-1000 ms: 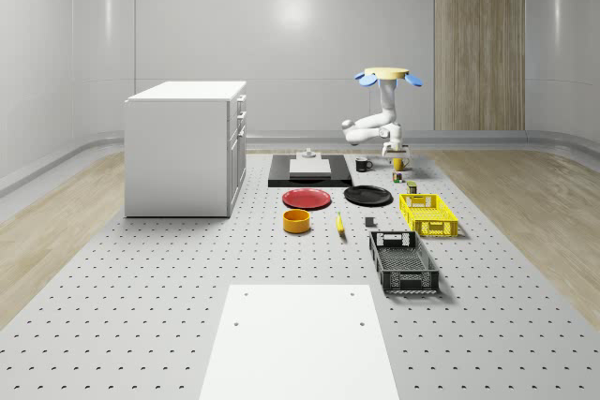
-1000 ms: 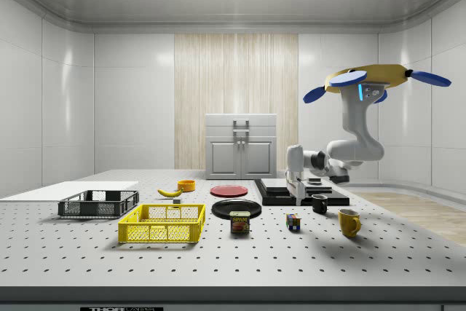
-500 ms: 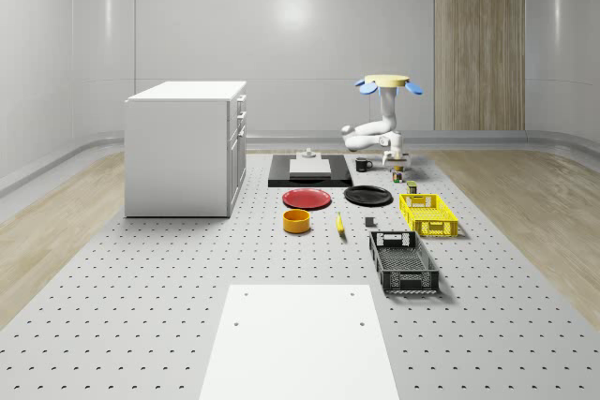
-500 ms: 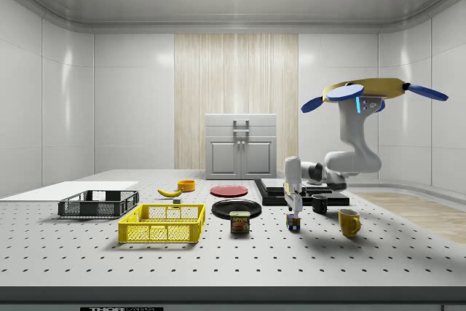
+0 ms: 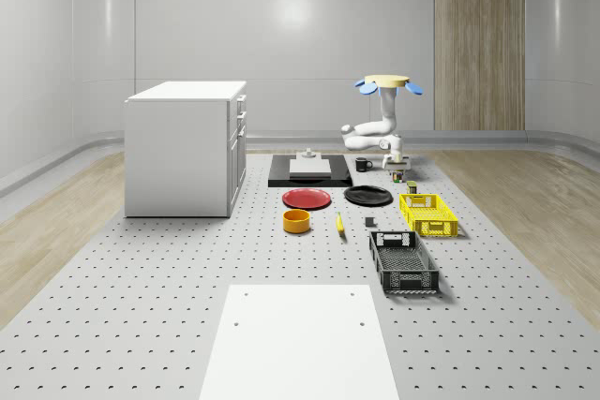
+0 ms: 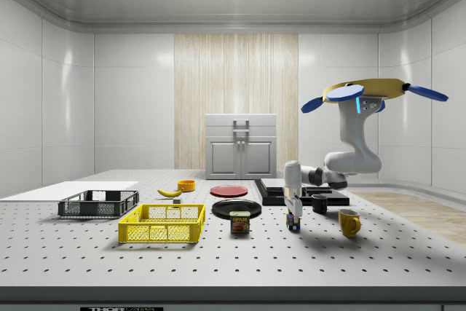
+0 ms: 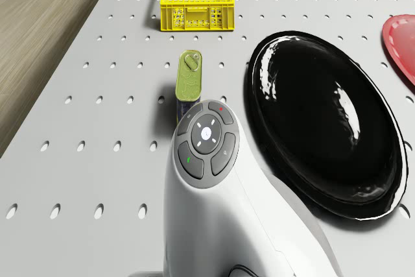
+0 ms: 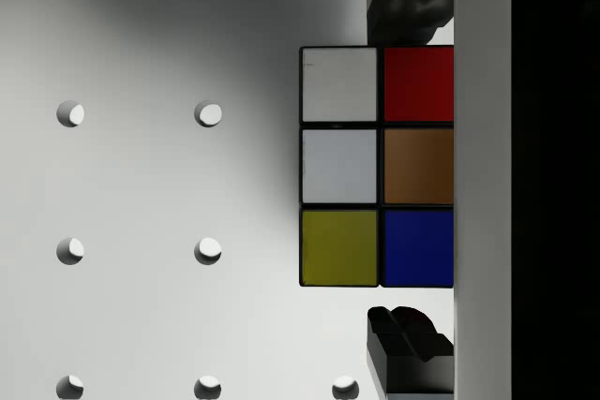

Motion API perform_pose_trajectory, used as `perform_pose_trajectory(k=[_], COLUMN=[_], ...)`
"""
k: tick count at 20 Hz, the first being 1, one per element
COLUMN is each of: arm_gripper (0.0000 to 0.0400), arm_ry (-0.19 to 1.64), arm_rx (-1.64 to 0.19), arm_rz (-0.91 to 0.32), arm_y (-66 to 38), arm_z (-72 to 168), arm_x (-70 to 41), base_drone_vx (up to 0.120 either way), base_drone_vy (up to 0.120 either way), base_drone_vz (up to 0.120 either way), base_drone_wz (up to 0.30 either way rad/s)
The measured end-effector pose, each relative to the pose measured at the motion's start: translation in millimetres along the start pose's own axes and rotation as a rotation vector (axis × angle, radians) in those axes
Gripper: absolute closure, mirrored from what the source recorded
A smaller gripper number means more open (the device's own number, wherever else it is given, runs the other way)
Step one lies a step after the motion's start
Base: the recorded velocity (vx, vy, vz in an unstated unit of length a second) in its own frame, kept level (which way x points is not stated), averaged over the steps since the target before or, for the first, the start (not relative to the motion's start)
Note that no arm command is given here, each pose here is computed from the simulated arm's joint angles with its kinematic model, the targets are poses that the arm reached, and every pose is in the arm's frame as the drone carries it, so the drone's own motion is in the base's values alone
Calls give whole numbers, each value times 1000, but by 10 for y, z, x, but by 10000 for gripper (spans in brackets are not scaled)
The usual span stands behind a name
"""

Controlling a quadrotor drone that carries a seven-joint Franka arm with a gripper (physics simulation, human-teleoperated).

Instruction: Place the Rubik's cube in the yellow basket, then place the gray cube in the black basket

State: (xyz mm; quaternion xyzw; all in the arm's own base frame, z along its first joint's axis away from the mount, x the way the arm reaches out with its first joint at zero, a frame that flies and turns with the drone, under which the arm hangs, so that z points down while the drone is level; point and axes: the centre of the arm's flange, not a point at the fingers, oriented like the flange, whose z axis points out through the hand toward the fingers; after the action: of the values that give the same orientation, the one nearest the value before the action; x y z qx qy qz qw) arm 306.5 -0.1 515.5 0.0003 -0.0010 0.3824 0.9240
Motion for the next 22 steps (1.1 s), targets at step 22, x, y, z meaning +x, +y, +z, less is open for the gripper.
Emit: perform_pose_trajectory(k=[22], arm_gripper=[40], arm_ry=[0], arm_rx=[0], arm_rz=[0], arm_y=[-81], arm_z=[61], arm_x=[26], base_drone_vx=[0], base_drone_vy=[0], base_drone_vz=[0], base_drone_wz=[0])
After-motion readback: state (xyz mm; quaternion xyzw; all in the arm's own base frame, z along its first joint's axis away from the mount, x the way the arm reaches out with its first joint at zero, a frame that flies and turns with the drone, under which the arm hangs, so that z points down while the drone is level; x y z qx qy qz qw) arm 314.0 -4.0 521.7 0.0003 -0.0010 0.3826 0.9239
